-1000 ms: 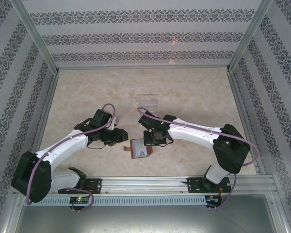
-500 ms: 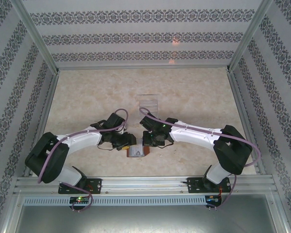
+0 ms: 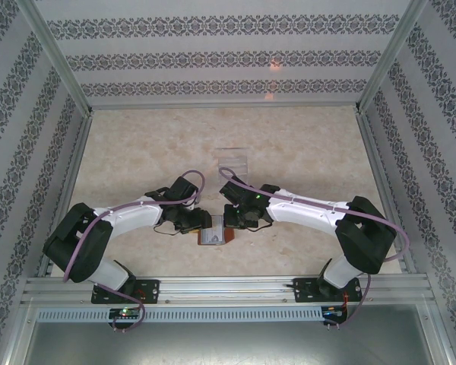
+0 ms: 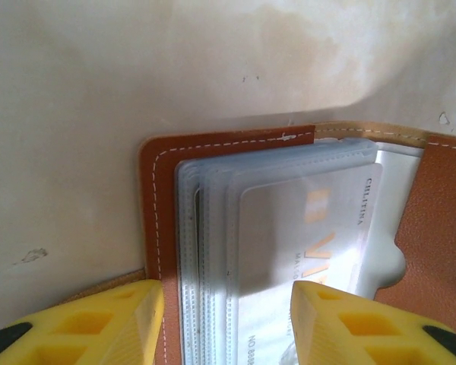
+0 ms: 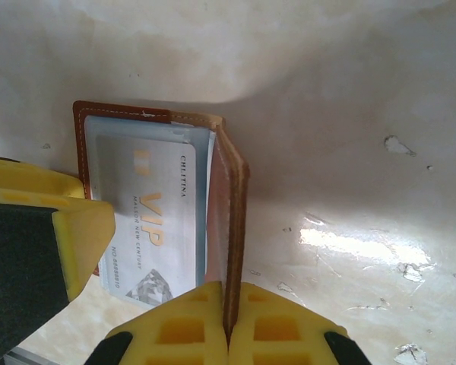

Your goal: Take the credit cards out of the card holder

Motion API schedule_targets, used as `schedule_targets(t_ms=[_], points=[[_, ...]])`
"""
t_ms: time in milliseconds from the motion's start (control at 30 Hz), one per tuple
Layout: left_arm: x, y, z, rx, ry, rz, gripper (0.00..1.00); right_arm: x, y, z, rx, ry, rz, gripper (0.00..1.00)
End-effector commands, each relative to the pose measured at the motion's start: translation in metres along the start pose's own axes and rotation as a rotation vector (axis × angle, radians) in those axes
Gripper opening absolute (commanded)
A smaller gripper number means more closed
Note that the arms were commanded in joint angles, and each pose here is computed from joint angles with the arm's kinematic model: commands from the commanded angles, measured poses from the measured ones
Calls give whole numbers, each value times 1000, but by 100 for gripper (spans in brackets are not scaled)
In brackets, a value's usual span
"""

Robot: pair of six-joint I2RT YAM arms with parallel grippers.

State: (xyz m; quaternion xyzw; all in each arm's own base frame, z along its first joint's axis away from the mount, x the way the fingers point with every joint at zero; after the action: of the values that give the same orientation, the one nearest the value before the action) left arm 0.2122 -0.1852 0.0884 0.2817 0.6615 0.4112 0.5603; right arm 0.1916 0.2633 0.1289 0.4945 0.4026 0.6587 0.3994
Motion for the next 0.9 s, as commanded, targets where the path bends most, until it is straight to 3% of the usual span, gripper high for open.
schedule_targets(t_ms=[0, 333, 500, 667, 867], points=[[25, -9, -11, 33, 10, 115, 48, -12, -6, 1, 30, 13, -83, 6], [30, -12, -14, 34, 22, 118, 44, -29, -18, 3, 86, 89, -288, 38], [30, -12, -14, 37, 26, 117, 43, -39, -26, 1, 115, 116, -363, 46], [33, -13, -16, 44, 29, 122, 42, -47, -37, -3, 150, 132, -432, 61], [33, -15, -16, 47, 34, 118, 41, -50, -47, -5, 188, 159, -481, 67]])
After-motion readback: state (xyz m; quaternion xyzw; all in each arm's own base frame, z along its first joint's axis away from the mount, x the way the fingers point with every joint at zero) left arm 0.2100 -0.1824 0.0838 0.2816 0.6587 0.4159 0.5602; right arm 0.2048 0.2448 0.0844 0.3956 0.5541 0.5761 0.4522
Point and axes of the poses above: each hand's point on the last joint's axis, 136 mm out from that joint toward the fingers, its own y axis back along the fingers, its own x axis along the line the jaws close on, z = x × y, the point moved 7 cm from there along y, back along the fingers, and after that the axes turned 9 degrees about y, right-handed, at the moved point
